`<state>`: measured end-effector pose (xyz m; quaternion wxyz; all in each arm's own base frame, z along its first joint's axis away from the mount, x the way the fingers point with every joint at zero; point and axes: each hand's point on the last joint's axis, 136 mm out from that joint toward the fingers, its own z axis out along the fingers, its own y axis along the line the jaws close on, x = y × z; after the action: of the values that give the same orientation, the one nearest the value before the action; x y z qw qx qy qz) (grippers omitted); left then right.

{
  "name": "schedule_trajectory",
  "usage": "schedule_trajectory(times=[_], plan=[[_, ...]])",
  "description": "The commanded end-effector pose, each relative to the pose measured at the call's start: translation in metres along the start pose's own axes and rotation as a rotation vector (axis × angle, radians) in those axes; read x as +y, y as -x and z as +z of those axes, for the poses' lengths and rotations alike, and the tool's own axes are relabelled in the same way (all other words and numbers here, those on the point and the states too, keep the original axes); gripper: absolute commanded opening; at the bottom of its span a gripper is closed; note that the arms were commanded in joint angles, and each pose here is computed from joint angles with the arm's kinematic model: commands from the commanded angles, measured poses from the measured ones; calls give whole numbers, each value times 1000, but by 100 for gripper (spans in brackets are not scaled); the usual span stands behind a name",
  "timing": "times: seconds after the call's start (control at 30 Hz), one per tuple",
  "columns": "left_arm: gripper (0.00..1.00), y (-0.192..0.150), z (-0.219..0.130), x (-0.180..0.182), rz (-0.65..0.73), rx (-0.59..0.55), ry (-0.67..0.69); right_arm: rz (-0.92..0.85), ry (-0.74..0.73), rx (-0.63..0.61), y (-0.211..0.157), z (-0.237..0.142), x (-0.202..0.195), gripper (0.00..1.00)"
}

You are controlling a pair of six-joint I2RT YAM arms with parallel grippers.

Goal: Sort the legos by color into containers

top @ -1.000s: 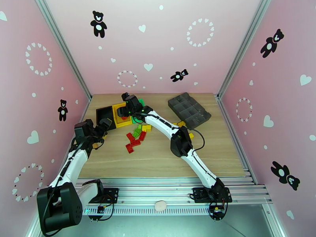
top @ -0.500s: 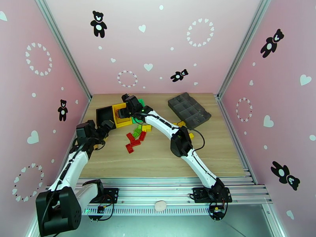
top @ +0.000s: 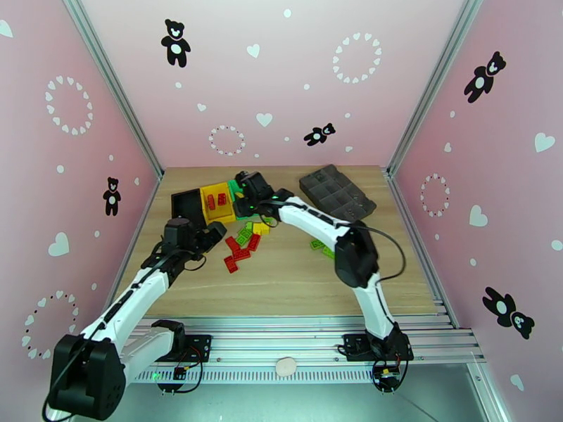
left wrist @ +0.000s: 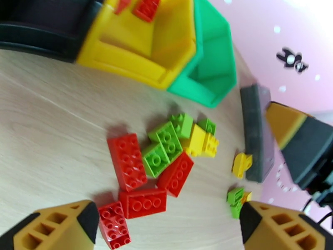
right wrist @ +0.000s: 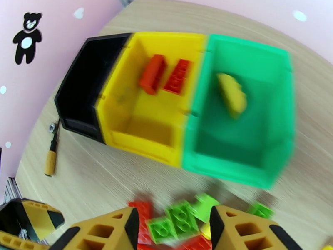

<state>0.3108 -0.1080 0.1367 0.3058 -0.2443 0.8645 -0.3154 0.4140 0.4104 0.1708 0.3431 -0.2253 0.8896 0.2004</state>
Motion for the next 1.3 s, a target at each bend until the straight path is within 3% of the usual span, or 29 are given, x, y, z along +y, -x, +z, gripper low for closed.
schedule_trajectory(times=[0.0, 0.3, 0.47, 1.27], plan=[[94, -4, 9, -12, 70, -5, 34, 26, -99, -18, -6, -20, -44, 53], [98, -35, 38, -41, 164, 64, 26, 167, -299, 81, -87, -53, -155, 66], [98, -45, 52, -53, 185, 94, 17, 235, -367, 121, -118, -67, -195, 66], [98, -41, 47, -57, 220, 75, 40, 282, -399, 264, -165, -33, -213, 58]])
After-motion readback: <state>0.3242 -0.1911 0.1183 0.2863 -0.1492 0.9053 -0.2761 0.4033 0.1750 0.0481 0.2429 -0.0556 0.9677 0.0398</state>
